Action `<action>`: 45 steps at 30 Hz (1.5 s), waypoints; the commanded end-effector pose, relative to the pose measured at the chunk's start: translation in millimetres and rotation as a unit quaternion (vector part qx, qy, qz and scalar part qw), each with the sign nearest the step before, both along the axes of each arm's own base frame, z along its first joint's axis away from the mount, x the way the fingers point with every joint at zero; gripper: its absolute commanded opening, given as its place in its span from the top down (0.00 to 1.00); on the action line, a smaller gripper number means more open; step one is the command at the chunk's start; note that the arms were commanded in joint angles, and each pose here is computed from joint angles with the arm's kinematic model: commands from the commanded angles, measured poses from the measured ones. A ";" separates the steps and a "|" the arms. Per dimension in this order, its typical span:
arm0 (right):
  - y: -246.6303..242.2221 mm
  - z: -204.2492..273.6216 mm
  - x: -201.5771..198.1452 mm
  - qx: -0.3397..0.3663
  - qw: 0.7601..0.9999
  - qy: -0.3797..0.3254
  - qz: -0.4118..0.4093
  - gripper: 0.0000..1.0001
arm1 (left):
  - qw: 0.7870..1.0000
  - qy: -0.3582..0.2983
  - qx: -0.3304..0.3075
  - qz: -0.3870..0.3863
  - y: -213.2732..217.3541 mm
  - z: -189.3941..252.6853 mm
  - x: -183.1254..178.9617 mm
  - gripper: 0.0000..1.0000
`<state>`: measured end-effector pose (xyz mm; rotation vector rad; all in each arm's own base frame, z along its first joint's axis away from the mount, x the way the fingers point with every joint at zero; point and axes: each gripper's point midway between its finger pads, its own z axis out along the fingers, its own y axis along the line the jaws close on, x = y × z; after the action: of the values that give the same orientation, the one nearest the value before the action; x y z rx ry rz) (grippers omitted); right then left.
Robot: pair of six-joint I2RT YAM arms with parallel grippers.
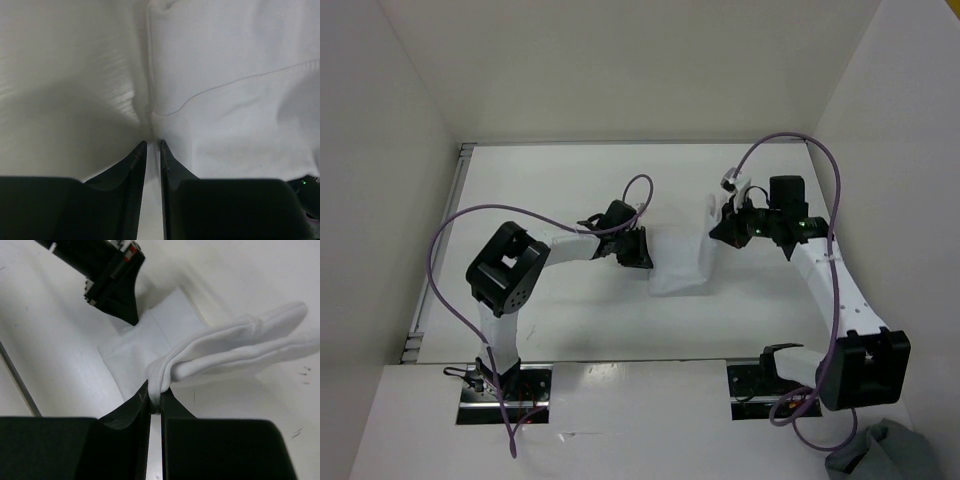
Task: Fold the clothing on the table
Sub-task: Fold the skirt
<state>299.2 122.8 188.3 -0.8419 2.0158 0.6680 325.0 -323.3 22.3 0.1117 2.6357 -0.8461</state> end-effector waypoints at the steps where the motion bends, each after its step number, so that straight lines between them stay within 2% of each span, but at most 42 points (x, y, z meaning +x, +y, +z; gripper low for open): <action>1: 6.3 15.4 0.0 -0.027 0.998 -0.058 0.008 1.00 | 1.000 0.011 0.009 0.010 5.3 -18.5 -3.3 0.75; 7: 22.2 14.6 -7.7 -0.060 0.995 -0.073 0.045 1.00 | 0.999 0.035 0.019 0.011 9.7 -41.2 -12.6 0.75; 16: 56.5 -0.8 -20.1 -0.097 0.988 -0.064 0.097 1.00 | 0.999 0.032 0.009 0.012 6.0 -38.4 -10.4 0.75; 25: 101.7 -57.7 -49.2 -0.169 0.970 -0.012 0.175 1.00 | 0.999 0.034 0.006 0.009 5.0 -37.8 -11.5 0.75; 33: 103.3 -90.5 -57.3 -0.192 0.963 0.033 0.186 0.98 | 0.999 0.035 0.010 0.006 6.9 -36.2 -13.7 0.75; 35: 102.6 -94.1 -60.4 -0.194 0.961 0.040 0.194 0.88 | 0.999 0.032 0.007 0.005 4.9 -33.3 -11.0 0.75; 36: 100.8 -99.0 -66.1 -0.197 0.958 0.056 0.199 0.60 | 0.999 0.035 0.010 0.006 5.6 -37.2 -11.9 0.75; 37: 100.8 -99.4 -69.1 -0.196 0.956 0.057 0.209 0.40 | 0.999 0.035 0.010 0.006 5.6 -37.2 -11.9 0.75; 39: 105.3 -95.9 -76.2 -0.182 0.954 0.064 0.230 0.19 | 0.999 0.035 0.010 0.006 5.6 -37.2 -11.9 0.75; 42: 110.8 -67.6 -84.9 -0.147 0.957 0.031 0.248 0.05 | 0.999 0.032 0.012 0.006 10.1 -34.3 -9.4 0.75; 45: 111.1 -32.1 -84.9 -0.111 0.963 -0.009 0.246 0.05 | 0.999 0.022 0.025 0.016 22.5 -27.8 -0.1 0.75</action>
<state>220.8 229.2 109.5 -1.5272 2.0534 0.6358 333.6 -332.0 22.1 0.0697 2.5877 -0.9410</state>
